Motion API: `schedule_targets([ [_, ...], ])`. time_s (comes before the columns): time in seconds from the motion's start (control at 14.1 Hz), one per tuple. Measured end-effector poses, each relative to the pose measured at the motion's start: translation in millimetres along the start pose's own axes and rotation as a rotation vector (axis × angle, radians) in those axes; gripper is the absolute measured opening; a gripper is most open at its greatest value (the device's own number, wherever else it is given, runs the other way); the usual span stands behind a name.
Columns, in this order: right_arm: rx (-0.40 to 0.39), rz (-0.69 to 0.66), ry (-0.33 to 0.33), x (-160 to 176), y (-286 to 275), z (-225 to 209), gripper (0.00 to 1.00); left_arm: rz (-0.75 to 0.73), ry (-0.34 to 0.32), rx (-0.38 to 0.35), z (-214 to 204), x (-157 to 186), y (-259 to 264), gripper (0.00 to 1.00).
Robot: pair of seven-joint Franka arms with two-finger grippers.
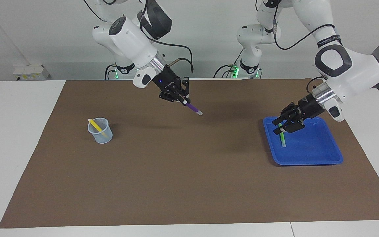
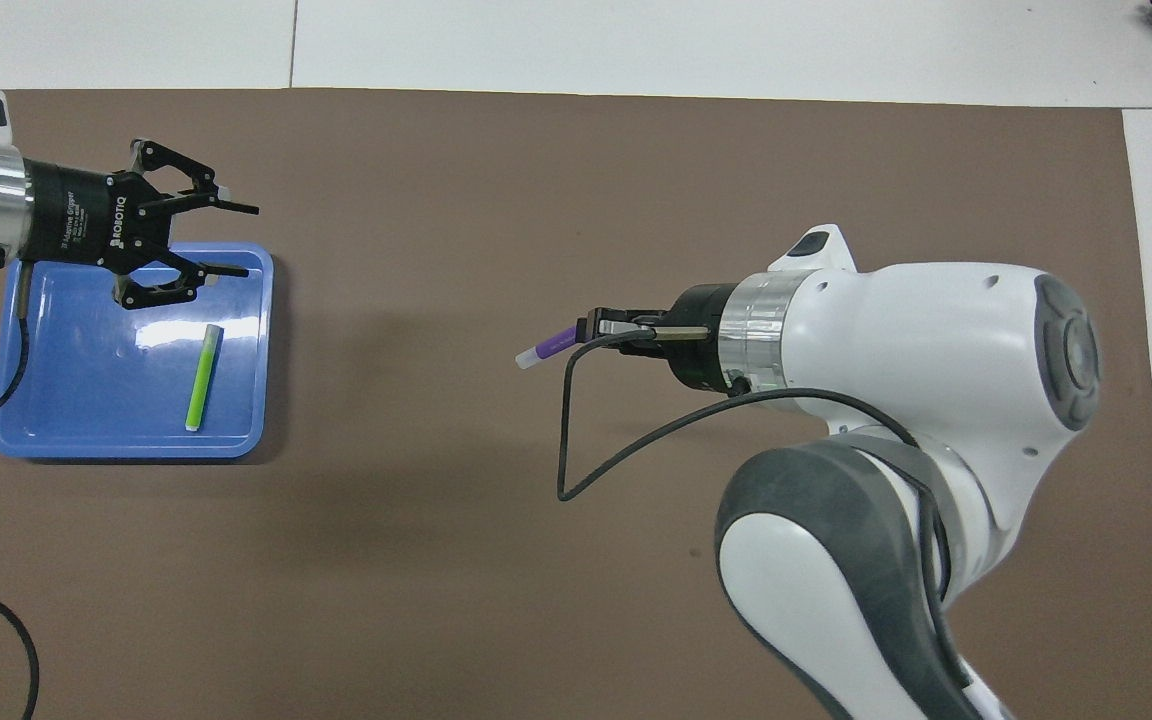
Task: Right arm passes pens to left for tray arrangement
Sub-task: 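Lift the purple pen from the cup with the right gripper, then carry the purple pen toward the left gripper while the left gripper approaches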
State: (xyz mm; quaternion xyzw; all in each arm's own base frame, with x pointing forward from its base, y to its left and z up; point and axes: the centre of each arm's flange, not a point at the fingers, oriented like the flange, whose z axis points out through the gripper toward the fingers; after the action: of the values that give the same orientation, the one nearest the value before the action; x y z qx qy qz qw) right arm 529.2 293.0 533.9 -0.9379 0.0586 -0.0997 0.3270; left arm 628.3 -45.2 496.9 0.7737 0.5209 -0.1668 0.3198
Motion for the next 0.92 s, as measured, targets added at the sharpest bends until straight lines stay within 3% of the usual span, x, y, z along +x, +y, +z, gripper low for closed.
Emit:
schedule_targets([
  [0.28, 0.096, 0.139, 0.115, -35, -23, 30, 0.19, -0.13, -0.066, -0.014, 9, -16, -14, 0.61],
  [0.5, 0.177, 0.221, 0.213, -72, -31, 62, 0.19, -0.163, -0.054, -0.021, 26, -52, -23, 0.63],
  [0.64, 0.198, 0.248, 0.236, -91, -37, 81, 0.19, -0.166, -0.046, -0.025, 35, -70, -33, 0.7],
  [0.92, 0.201, 0.263, 0.244, -92, -37, 84, 0.19, -0.158, -0.047, -0.028, 34, -90, -48, 0.7],
])
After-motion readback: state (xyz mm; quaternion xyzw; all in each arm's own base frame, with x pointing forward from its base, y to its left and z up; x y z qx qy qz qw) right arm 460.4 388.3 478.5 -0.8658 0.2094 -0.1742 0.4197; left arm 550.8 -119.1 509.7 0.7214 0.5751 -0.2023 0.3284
